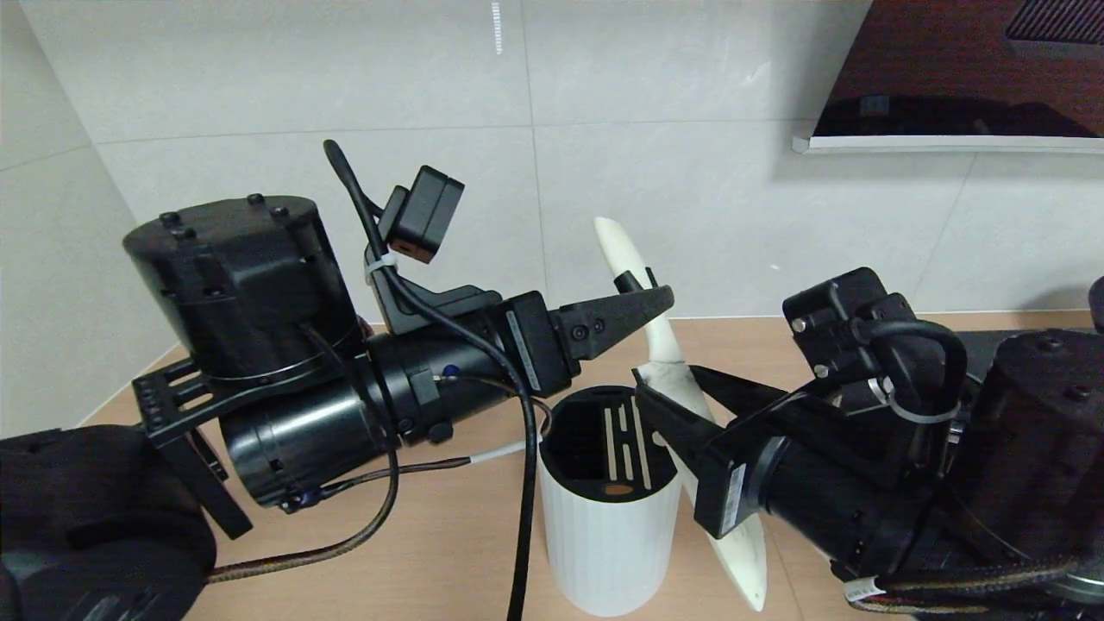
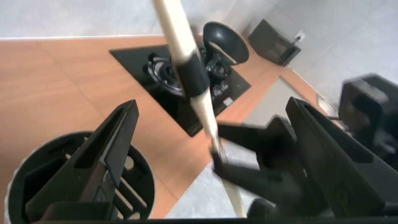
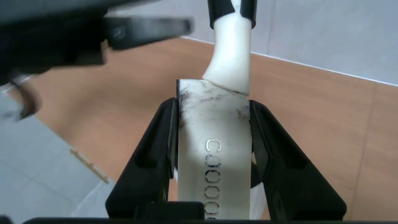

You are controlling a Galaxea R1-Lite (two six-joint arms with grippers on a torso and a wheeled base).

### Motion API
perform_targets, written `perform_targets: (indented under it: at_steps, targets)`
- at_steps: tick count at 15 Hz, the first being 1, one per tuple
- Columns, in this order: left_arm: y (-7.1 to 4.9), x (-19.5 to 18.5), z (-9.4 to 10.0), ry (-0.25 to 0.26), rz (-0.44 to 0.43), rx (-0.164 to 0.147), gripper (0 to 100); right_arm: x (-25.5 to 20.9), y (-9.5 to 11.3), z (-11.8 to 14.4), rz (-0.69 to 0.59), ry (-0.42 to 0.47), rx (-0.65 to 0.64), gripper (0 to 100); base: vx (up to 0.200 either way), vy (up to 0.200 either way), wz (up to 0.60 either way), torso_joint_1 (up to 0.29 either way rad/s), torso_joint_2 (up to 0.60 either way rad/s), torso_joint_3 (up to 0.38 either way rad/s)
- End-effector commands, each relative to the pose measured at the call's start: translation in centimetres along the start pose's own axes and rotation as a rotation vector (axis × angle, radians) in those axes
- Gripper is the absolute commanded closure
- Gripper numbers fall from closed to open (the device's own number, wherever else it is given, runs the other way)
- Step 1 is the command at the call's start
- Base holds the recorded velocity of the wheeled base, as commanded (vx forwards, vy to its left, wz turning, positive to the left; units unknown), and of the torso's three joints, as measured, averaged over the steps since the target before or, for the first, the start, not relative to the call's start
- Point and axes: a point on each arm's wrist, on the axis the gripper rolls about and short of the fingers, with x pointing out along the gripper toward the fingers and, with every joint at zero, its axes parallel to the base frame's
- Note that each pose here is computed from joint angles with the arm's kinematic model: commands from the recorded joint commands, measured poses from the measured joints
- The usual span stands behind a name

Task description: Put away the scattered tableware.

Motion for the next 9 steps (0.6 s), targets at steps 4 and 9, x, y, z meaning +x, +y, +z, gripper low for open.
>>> perform_targets:
  at_steps: [4,9]
  targets:
    - [0.7,1.1,-0.9,0.004,0.017,-0.003,0,-0.5,-0.1,-0.6,0.013,-0.024,-0.029,100,0.000,0.000,0.00,0.000,0.00,0.000]
    - [0.2,1.3,-1.2,-0.013,0.016,-0.001,0,-0.5,-0.1,-1.2,0.012,-0.007,-0.051,100,0.000,0.000,0.00,0.000,0.00,0.000]
